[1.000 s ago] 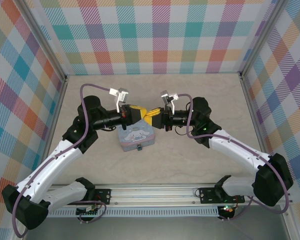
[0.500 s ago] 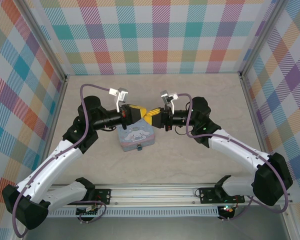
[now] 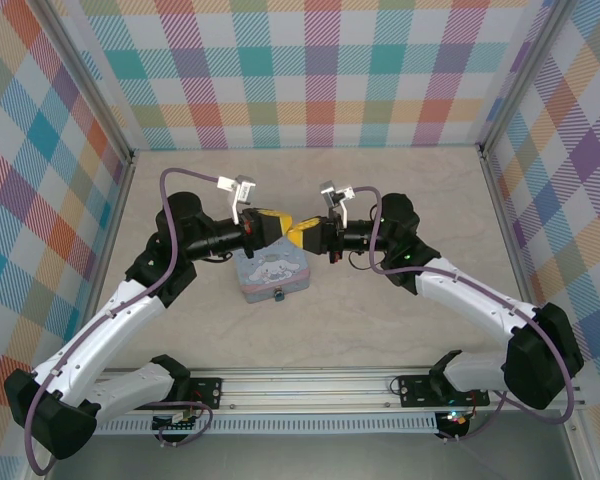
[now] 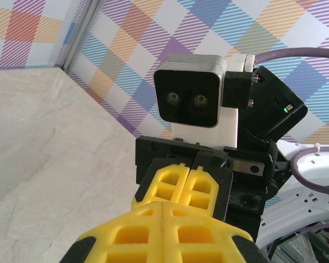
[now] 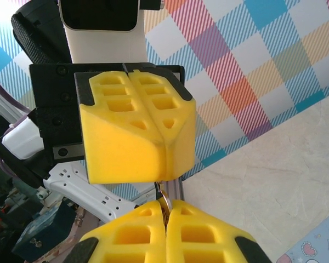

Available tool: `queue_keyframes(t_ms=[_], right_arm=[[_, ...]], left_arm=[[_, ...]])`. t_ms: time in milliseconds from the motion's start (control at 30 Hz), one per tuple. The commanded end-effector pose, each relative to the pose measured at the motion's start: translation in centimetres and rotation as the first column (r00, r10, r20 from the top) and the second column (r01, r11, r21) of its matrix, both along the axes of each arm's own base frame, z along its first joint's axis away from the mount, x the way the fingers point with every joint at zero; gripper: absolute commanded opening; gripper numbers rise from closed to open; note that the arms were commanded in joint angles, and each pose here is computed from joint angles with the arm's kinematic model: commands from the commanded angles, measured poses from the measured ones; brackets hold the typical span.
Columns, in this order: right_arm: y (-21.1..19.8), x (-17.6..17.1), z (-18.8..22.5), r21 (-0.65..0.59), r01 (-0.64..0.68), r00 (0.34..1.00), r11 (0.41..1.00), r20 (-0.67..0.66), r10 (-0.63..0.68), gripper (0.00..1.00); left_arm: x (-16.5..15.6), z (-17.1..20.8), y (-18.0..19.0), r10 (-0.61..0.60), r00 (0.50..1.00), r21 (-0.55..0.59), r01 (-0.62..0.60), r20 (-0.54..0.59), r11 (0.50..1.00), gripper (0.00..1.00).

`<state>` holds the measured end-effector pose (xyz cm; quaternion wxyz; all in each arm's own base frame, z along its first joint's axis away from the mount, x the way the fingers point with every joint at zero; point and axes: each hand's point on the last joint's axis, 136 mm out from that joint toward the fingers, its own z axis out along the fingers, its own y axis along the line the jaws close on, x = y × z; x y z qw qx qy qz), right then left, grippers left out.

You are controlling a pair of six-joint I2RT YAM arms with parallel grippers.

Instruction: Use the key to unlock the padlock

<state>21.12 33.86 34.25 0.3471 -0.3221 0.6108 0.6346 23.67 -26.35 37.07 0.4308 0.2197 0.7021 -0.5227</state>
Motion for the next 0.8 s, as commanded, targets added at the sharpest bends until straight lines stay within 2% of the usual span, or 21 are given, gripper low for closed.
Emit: queue_keyframes(t_ms=[0,100,167,233,333,400,500,600,700,767], right_arm=[[-0.5,-0.1,-0.3,-0.023,0.04,0.999,0.999,0.035,-0.039,0.0],[-0.8,0.6,-1.9,-0.096,0.1,0.995,0.99,0.018,-0.099,0.0],[-1.2,1.3,-3.3,-0.16,0.149,0.989,0.976,0.006,-0.15,0.0],[-1.7,1.9,-4.9,-0.225,0.192,0.98,0.955,0.0,-0.197,0.0],[-2.7,3.1,-7.6,-0.337,0.273,0.956,0.901,-0.012,-0.294,0.0],[-3.6,3.8,-9.2,-0.393,0.32,0.935,0.862,-0.014,-0.353,0.0],[-4.6,4.7,-11.3,-0.46,0.37,0.905,0.807,-0.018,-0.425,0.0],[-5.3,5.1,-12.7,-0.496,0.395,0.885,0.774,-0.019,-0.464,0.0],[-5.4,5.2,-13.2,-0.5,0.401,0.881,0.768,-0.021,-0.473,0.0],[-5.5,5.3,-13.3,-0.503,0.402,0.88,0.765,-0.019,-0.475,0.0]], left_arm=[[0.1,0.7,0.5,0.032,0.999,0.001,-0.032,0.04,0.999,0.26],[1.2,0.2,1.7,0.129,0.991,0.057,-0.131,0.032,0.99,0.57],[2.3,-0.6,2.8,0.219,0.976,0.115,-0.219,0.014,0.969,0.7],[3.7,-1.9,4.3,0.332,0.943,0.179,-0.324,-0.014,0.929,0.83],[5.5,-5.3,7.9,0.519,0.851,0.311,-0.474,-0.08,0.824,0.97],[6.3,-7.9,10.5,0.621,0.772,0.385,-0.536,-0.138,0.751,1.0],[6.7,-11.9,13.8,0.716,0.657,0.468,-0.568,-0.236,0.676,1.0],[6.5,-15.9,16.2,0.767,0.557,0.541,-0.558,-0.318,0.629,1.0],[6.1,-19.2,16.9,0.78,0.509,0.592,-0.52,-0.364,0.616,1.0],[6.0,-21.1,16.6,0.773,0.496,0.611,-0.487,-0.395,0.624,1.0]])
